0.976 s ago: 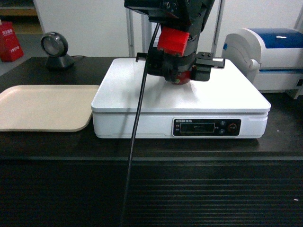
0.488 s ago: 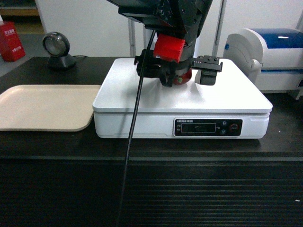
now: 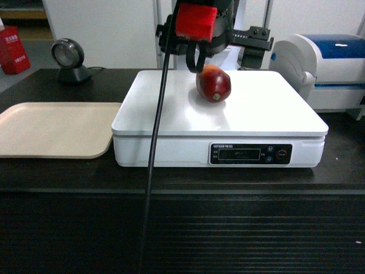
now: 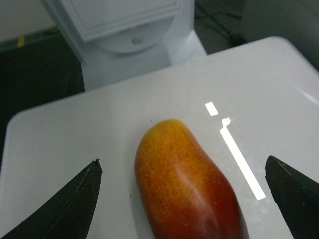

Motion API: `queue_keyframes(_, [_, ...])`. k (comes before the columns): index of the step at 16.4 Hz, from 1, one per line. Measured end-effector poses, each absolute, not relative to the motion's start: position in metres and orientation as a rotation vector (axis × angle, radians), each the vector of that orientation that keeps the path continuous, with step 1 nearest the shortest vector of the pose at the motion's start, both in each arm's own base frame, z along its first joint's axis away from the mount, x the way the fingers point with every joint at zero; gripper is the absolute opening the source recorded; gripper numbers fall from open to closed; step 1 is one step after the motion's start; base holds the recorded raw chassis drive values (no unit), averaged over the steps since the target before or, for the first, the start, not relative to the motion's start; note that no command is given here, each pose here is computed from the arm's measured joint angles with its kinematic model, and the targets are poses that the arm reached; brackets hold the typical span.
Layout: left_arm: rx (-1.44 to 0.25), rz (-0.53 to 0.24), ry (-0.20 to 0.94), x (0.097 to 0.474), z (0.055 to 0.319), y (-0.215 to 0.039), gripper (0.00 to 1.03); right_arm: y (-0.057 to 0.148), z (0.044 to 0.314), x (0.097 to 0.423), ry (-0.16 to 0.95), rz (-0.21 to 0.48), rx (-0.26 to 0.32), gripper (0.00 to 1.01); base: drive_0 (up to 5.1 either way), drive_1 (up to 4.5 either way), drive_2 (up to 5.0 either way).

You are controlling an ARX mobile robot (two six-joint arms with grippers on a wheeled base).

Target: Place dark red mango on scale at checkout

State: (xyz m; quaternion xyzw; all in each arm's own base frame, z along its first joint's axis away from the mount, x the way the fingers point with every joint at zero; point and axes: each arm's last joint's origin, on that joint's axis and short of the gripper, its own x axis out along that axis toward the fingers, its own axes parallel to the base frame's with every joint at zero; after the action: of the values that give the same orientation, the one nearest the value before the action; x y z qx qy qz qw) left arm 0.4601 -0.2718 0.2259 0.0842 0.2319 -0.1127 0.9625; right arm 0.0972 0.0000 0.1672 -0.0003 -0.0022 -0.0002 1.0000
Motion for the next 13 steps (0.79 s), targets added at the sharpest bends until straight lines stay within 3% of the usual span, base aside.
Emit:
queue_keyframes(2, [0.196, -0.301, 0.382, 0.450, 0.244, -0.266, 0.98, 0.000, 0.167, 0.097, -0.005, 0.000, -0.001, 0.98, 0.0, 0.00, 0.0])
queue_keyframes(5, [0.195, -0.504, 0.216, 0.416, 0.280, -0.242, 0.98, 0.000, 0.167, 0.097, -0.005, 0.000, -0.001, 0.98, 0.0, 0.00, 0.0])
queue_keyframes(7, [0.151, -0.587, 0.099, 0.388, 0.306, -0.198, 0.98, 0.000, 0.167, 0.097, -0.005, 0.000, -0.001, 0.98, 0.0, 0.00, 0.0])
queue_keyframes(10, [0.098, -0.574, 0.078, 0.360, 0.306, -0.115, 0.98, 0.000, 0.167, 0.097, -0.005, 0.000, -0.001, 0.98, 0.0, 0.00, 0.0])
queue_keyframes(13, [-0.015, -0.481, 0.113, 0.338, 0.306, -0.065, 0.98, 0.000, 0.167, 0.097, -0.005, 0.000, -0.001, 0.98, 0.0, 0.00, 0.0])
